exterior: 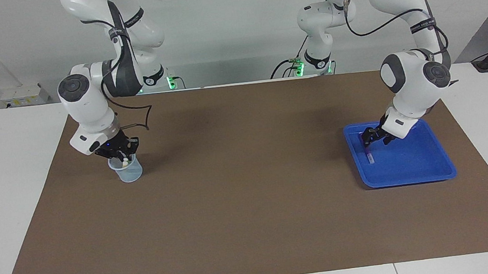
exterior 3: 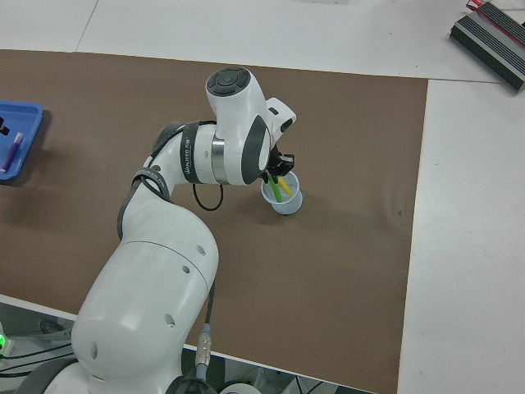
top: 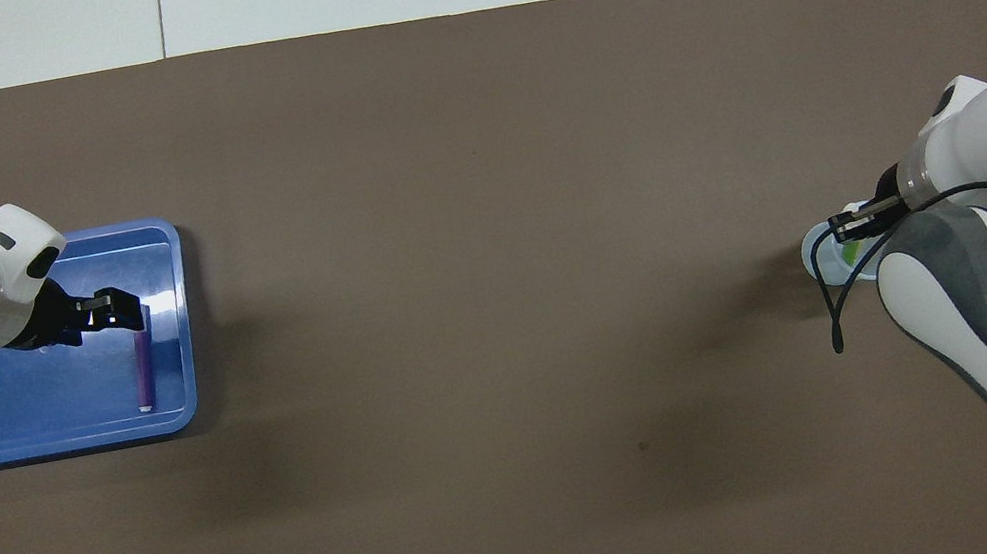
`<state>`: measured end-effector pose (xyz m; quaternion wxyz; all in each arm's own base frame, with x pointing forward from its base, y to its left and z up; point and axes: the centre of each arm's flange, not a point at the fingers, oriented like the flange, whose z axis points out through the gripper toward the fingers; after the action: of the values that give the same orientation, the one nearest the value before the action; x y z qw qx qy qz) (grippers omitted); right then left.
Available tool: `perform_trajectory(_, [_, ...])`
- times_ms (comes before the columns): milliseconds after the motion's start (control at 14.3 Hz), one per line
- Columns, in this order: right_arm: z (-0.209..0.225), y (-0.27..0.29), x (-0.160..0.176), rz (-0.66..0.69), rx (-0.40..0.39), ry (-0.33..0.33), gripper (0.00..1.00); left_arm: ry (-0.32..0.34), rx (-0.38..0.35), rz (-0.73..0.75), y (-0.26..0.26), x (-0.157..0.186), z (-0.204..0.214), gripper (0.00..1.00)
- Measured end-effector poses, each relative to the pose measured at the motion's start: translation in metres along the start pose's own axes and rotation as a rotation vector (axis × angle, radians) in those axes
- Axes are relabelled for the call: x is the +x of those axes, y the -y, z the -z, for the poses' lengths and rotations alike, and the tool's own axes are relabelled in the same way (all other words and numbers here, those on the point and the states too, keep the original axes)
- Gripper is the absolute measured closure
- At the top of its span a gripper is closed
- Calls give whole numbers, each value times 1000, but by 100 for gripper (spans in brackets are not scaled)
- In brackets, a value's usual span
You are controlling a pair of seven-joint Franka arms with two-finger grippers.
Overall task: Right arm passes pens to left for tray arrangement
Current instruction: 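Open the left gripper to release the purple pen in the tray, then grasp the green pen in the cup with the right gripper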
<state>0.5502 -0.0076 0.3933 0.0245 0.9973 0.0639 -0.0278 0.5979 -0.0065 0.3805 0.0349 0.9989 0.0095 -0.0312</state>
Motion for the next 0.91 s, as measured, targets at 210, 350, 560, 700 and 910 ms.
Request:
perform_trajectory(210, [4,-4,-2,35,3,31,81,9,-37,62,-10,4,17,20])
perform_trajectory(350, [16,-5,0,75,3,46,81,13,-45,93,-18,4,28,22])
perform_trajectory(560, [57,-4,0,134,-6,62,81,7,-93,146,-35,-2,51,20])
perform_trajectory(700, [93,2,-3,160,-16,70,81,9,-108,176,-45,-9,67,19])
perform_trajectory(910, [142,25,-5,197,-28,70,81,25,-110,228,-72,-18,93,19])
